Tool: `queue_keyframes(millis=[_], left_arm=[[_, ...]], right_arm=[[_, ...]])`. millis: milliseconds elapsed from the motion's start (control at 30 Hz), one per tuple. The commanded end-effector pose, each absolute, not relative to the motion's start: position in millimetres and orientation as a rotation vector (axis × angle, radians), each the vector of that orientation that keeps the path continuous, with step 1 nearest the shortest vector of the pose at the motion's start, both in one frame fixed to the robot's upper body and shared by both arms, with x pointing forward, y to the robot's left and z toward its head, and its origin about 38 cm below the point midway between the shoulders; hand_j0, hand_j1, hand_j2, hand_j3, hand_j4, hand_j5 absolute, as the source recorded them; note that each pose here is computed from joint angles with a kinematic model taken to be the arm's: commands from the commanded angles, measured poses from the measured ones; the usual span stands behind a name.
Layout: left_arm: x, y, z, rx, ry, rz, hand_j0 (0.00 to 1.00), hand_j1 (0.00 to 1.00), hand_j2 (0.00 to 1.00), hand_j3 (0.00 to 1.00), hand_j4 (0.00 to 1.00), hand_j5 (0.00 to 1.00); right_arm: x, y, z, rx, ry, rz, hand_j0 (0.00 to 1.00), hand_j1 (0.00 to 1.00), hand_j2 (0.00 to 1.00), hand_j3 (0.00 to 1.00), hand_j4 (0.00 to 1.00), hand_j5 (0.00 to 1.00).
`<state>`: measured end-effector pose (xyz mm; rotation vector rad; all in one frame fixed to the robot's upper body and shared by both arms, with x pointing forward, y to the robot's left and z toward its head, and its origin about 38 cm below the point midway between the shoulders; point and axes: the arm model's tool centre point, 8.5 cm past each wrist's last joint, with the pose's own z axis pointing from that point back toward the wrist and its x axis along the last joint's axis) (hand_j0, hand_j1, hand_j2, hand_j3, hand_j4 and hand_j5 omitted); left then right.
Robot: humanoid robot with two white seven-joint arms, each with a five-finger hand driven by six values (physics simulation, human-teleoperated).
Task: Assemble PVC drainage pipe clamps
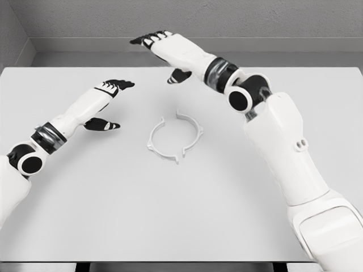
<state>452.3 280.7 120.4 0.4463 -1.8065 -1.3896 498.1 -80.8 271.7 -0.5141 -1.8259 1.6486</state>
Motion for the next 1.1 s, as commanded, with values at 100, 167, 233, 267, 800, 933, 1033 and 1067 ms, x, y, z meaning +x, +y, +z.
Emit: queue_keyframes(millis=[100,167,233,267,800,933,1033,1067], left_arm=[[447,269,124,0.419,-1.841,-1.400,1.00,1.00,1.00,1.00,1.00,1.00],[437,267,129,0.410,-1.854,-1.452,1.00,1.00,1.00,1.00,1.00,1.00],[417,266,133,0.392,-1.870,-1.516,1.00,1.00,1.00,1.00,1.00,1.00],[404,269,133,0.382,-1.870,-1.544,1.00,1.00,1.00,1.00,1.00,1.00],[409,231,115,0.296,-1.883,-1.535,1.00,1.00,1.00,1.00,1.00,1.00],[411,227,112,0.286,-1.885,-1.522,1.00,1.00,1.00,1.00,1.00,1.00],[408,221,114,0.272,-1.905,-1.517,1.00,1.00,1.00,1.00,1.00,1.00],[408,220,114,0.272,-1.907,-1.517,1.00,1.00,1.00,1.00,1.00,1.00]], right_arm=[[441,-218,337,-0.658,-1.973,1.539,1.00,1.00,1.00,1.00,1.00,1.00],[421,-260,304,-0.586,-1.895,1.548,1.00,1.00,1.00,1.00,1.00,1.00],[392,-311,292,-0.552,-1.872,1.552,1.00,1.00,1.00,1.00,1.00,1.00],[377,-338,296,-0.534,-1.881,1.538,1.00,1.00,1.00,1.00,1.00,1.00],[347,-334,233,-0.295,-1.821,1.628,1.00,1.00,1.00,1.00,1.00,1.00],[350,-323,231,-0.268,-1.853,1.616,1.00,1.00,1.00,1.00,1.00,1.00],[350,-322,231,-0.267,-1.854,1.617,1.00,1.00,1.00,1.00,1.00,1.00],[350,-322,230,-0.268,-1.852,1.618,1.00,1.00,1.00,1.00,1.00,1.00]])
